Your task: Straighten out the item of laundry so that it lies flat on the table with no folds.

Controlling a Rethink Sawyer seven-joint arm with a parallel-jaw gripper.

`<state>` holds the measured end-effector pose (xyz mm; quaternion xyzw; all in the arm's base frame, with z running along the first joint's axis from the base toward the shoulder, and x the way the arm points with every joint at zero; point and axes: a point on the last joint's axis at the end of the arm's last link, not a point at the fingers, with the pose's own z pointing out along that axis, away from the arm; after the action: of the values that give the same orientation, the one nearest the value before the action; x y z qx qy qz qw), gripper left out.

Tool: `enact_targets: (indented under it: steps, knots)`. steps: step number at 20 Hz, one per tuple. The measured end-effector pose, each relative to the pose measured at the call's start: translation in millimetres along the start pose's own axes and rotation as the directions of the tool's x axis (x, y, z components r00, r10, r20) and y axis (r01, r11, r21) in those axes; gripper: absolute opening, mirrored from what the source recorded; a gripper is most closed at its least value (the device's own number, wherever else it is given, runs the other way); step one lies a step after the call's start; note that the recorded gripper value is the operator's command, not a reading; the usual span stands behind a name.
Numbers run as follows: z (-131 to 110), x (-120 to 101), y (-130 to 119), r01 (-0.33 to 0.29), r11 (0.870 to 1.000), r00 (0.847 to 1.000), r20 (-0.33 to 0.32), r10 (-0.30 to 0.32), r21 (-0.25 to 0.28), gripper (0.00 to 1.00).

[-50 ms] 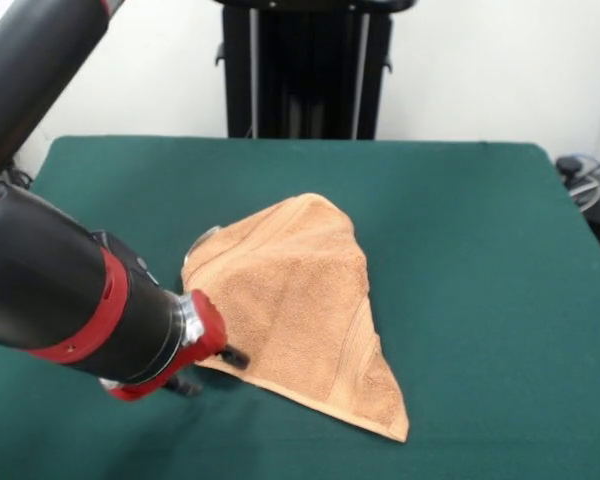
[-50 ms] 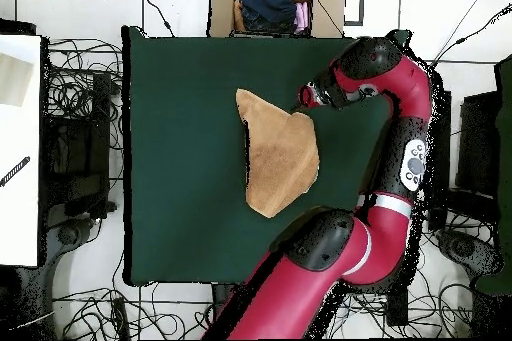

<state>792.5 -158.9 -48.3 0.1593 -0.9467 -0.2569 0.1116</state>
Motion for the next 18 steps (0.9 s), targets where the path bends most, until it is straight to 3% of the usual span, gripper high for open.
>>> enact_targets:
  steps: [5, 6, 10, 18]
  knots:
    - [-20.3, -17.7, 2.3, 0.025, 0.992, 0.995, 0.093, -0.037, 0.124, 1.0]
    - [-31.0, -25.4, 5.8, 0.036, 0.983, 0.99, 0.128, -0.06, 0.182, 1.0]
    - [-49.5, -32.9, 11.4, 0.047, 0.966, 0.982, 0.165, -0.092, 0.255, 1.0]
    - [-79.3, -31.1, 21.4, 0.058, 0.954, 0.982, 0.157, -0.108, 0.295, 1.0]
